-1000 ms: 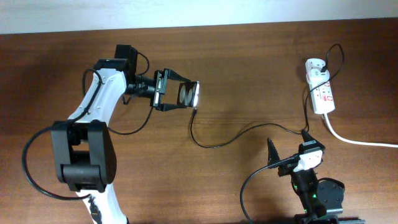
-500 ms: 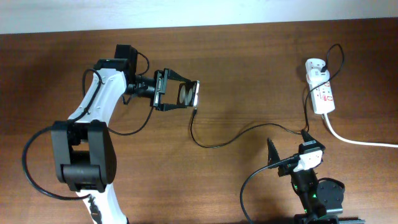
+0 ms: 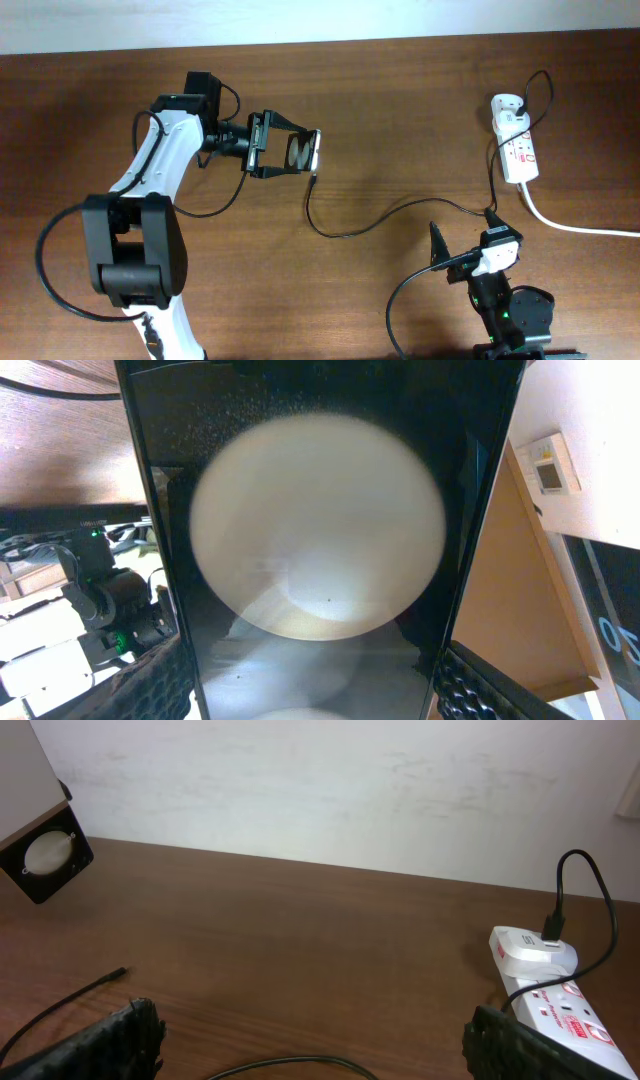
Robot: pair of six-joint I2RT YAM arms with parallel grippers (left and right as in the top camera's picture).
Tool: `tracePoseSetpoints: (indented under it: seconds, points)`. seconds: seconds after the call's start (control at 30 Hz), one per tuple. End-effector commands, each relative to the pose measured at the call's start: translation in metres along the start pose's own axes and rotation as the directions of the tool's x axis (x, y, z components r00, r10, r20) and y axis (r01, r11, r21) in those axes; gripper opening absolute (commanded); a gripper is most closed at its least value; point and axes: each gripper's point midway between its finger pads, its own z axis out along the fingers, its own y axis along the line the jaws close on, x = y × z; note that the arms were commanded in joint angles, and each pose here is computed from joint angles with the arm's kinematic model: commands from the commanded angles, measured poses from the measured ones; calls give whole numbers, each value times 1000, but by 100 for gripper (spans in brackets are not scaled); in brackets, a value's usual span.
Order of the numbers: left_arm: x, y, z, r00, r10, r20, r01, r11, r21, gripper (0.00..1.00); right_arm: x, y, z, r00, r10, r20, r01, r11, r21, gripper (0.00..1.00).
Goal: Plug charger to phone and switch on socket
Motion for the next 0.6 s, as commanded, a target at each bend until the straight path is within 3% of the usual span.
tracePoseSetpoints:
  seconds: [0.0, 0.57]
  points:
    - [9, -9, -3, 999, 8, -42, -6, 1000, 25, 34, 3, 1, 0, 1000, -7, -3, 7, 1000, -2, 99]
    - [7, -9, -3, 999, 7, -34, -7, 1000, 23, 34, 3, 1, 0, 1000, -7, -3, 7, 1000, -2, 99]
